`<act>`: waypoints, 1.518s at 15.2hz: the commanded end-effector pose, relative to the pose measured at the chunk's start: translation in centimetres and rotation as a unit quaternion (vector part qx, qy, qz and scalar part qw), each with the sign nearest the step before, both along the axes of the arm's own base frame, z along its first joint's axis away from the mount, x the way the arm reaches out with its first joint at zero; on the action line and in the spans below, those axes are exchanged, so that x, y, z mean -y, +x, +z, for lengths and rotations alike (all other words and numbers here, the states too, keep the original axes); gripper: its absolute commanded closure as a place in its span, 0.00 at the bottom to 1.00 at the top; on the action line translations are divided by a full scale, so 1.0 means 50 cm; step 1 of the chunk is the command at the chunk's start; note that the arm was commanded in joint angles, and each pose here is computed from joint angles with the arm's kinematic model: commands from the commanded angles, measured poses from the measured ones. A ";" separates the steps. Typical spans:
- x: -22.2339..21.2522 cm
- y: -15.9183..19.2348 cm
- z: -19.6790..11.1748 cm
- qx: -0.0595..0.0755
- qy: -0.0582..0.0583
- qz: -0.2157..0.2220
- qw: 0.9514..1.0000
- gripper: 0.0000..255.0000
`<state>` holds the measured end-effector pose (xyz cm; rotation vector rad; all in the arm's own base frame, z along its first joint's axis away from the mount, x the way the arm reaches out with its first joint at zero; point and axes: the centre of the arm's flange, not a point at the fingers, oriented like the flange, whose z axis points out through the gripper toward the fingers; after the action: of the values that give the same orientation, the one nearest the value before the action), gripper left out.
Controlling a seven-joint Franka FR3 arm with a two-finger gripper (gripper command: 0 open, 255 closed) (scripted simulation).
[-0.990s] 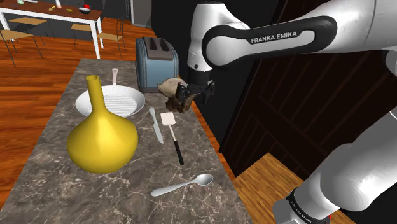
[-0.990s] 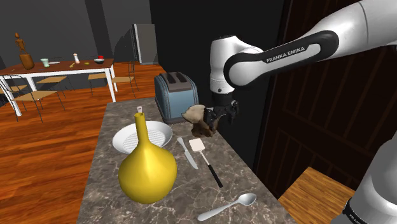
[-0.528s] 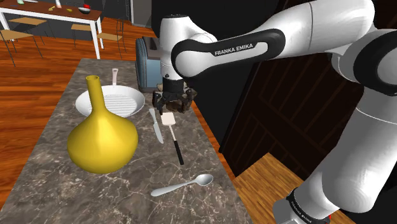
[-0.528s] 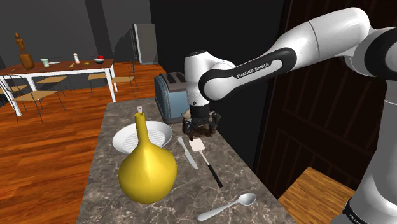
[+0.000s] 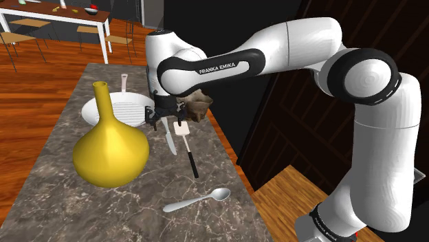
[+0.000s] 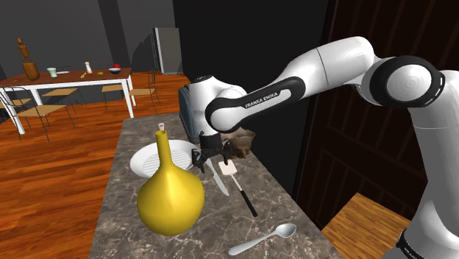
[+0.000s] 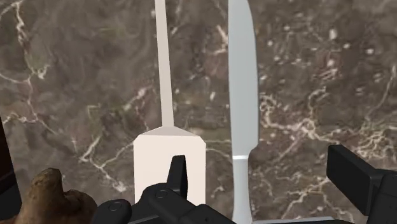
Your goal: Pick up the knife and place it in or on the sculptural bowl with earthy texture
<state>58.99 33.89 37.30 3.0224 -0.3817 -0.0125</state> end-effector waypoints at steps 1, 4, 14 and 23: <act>-0.001 0.003 -0.020 0.000 0.000 -0.001 1.000 0.00; 0.002 0.003 -0.051 0.000 0.000 -0.001 1.000 0.00; 0.004 0.002 -0.068 0.000 0.000 -0.001 1.000 1.00; 0.004 0.002 -0.068 0.000 0.000 -0.001 1.000 1.00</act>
<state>59.08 33.79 34.03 3.0235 -0.3822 -0.0095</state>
